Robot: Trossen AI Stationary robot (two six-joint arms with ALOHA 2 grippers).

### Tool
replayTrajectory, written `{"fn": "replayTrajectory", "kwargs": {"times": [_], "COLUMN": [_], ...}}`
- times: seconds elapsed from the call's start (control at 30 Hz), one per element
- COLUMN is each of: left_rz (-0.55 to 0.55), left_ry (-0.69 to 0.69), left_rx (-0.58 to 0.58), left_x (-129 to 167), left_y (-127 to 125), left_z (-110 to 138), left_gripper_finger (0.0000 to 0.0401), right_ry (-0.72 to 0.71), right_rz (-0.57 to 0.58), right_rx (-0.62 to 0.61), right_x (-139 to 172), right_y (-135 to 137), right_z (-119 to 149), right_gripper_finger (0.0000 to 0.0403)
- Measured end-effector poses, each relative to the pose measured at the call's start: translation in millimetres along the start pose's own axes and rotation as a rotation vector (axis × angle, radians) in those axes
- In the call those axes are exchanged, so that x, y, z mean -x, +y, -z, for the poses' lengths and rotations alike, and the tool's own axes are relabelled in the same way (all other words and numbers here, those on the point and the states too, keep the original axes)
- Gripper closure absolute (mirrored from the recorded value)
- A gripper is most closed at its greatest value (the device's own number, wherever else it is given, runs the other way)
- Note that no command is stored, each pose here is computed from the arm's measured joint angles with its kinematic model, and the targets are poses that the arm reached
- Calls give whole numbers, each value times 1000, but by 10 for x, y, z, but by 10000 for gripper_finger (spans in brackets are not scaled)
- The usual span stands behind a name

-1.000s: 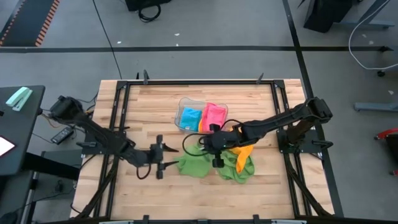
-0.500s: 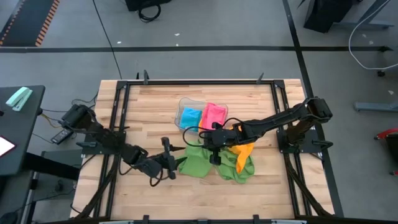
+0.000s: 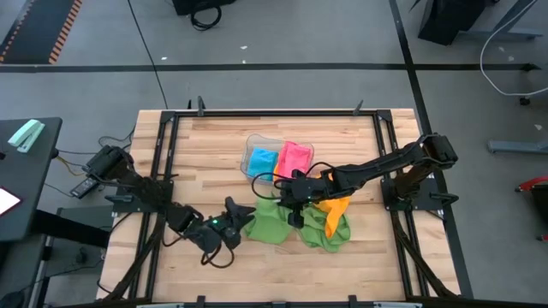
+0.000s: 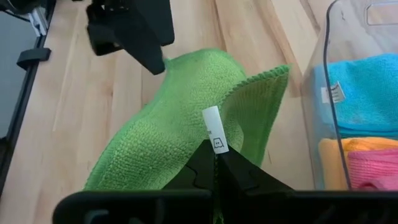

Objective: Fold microfiber towels
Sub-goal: Fold the top green microfiber cloth

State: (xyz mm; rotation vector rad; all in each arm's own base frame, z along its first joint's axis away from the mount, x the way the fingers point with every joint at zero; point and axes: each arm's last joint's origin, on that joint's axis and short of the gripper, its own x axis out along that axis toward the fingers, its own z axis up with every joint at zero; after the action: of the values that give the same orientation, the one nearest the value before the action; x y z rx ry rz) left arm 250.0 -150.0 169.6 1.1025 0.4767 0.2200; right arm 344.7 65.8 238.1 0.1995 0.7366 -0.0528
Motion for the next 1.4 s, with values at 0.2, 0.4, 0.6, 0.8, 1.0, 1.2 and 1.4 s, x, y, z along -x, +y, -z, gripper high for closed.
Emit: {"fn": "replayTrajectory", "kwargs": {"times": [0.2, 0.4, 0.6, 0.8, 1.0, 1.2, 1.4], "left_rz": [-6, -15, -75, -75, -20, 126, 309], "left_ry": [20, 19, -21, -30, -120, -238, -177], "left_rx": [-112, -227, -73, 74, 362, 487, 511], "left_x": [-49, -64, -80, -153, -280, -382, -423], "left_y": [25, 44, 137, 186, 280, 396, 471], "left_z": [29, 28, -35, -7, 18, -84, -224], "left_gripper_finger": [212, 226, 271, 378, 365, 360, 392], "right_ry": [-10, -18, -15, -10, -18, -13, -2], "right_rz": [-22, -35, -49, -71, -86, -99, -115], "right_rx": [-14, -24, -23, 17, 94, 188, 258], "right_x": [0, 1, 1, 8, 21, 34, 53], "right_y": [10, 17, 22, 79, 165, 235, 329], "right_z": [-13, -23, -24, -5, 18, 52, 101], "right_gripper_finger": [393, 393, 393, 393, 393, 393, 393]}}
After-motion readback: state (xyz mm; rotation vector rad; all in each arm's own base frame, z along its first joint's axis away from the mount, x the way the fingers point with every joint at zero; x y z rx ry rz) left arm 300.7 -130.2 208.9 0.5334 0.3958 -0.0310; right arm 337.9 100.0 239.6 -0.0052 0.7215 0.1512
